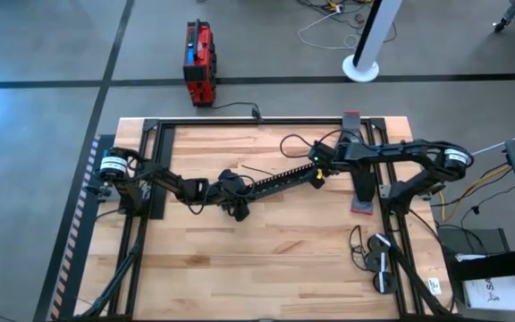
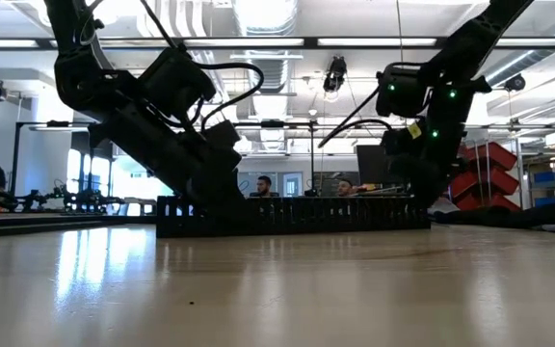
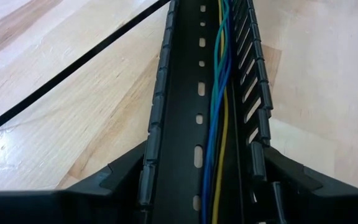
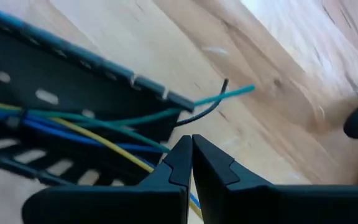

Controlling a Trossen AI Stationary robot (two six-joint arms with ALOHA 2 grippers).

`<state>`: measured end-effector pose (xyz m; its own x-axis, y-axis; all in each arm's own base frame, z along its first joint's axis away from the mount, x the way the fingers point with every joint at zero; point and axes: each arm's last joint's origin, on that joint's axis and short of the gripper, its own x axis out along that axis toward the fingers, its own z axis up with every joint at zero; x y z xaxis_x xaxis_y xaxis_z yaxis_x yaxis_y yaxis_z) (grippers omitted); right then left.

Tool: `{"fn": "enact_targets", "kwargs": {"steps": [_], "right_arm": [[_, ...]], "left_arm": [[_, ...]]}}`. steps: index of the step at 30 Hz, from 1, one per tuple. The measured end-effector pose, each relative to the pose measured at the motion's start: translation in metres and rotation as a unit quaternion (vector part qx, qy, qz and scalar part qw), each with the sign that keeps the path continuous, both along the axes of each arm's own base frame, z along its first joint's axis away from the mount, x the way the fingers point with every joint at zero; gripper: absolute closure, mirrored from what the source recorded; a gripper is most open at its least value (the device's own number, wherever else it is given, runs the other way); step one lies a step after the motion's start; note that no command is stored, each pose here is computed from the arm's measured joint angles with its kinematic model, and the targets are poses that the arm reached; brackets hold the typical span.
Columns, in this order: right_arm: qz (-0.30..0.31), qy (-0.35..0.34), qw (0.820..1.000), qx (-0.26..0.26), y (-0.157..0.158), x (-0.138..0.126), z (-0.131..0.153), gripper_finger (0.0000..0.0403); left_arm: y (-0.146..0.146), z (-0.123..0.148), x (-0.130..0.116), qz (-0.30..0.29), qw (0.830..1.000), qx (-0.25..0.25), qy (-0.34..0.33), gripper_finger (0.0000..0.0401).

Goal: Ziptie cables
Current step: Put the zip tied cable wires into the cable duct, then close the black cable duct

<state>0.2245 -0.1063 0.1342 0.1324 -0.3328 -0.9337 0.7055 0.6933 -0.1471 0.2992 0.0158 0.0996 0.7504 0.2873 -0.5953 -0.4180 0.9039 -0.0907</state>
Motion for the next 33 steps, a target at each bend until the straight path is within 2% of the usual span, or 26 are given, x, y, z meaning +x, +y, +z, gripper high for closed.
{"fn": "enact_targets", "kwargs": {"steps": [6, 11, 14, 18, 22, 26, 29, 31, 33], "right_arm": [[0.003, -0.025, 1.0, -0.016, 0.003, -0.007, 0.023, 0.0403], [0.043, -0.079, 0.994, -0.061, 0.005, -0.012, 0.054, 0.0386], [0.063, -0.111, 0.988, -0.086, 0.007, -0.016, 0.07, 0.0352], [0.113, -0.151, 0.977, -0.101, 0.013, -0.016, 0.081, 0.0283], [0.164, -0.175, 0.966, -0.093, 0.016, -0.014, 0.079, 0.0214], [0.195, -0.221, 0.951, -0.099, 0.019, -0.009, 0.067, 0.0165], [0.214, -0.269, 0.932, -0.113, 0.023, -0.009, 0.055, 0.0143], [0.22, -0.291, 0.922, -0.126, 0.027, -0.011, 0.046, 0.0135], [0.228, -0.31, 0.913, -0.136, 0.032, -0.013, 0.038, 0.0132]], "left_arm": [[0.0, 0.001, 0.0, -0.011, 1.0, 0.004, 0.002, 0.0176], [-0.002, 0.008, -0.003, -0.041, 0.999, 0.001, 0.006, 0.0163], [-0.003, 0.012, -0.006, -0.049, 0.999, -0.007, 0.016, 0.0146], [-0.003, 0.022, -0.012, -0.05, 0.998, -0.014, 0.031, 0.0114], [-0.004, 0.036, -0.02, -0.055, 0.998, -0.02, 0.038, 0.0075], [-0.004, 0.061, -0.035, -0.062, 0.997, -0.024, 0.036, 0.0043], [-0.003, 0.082, -0.053, -0.014, 0.999, -0.03, 0.035, 0.0034], [0.0, 0.091, -0.071, 0.058, 0.997, -0.014, 0.057, 0.0034], [0.004, 0.097, -0.09, 0.139, 0.987, 0.004, 0.08, 0.0039]]}}
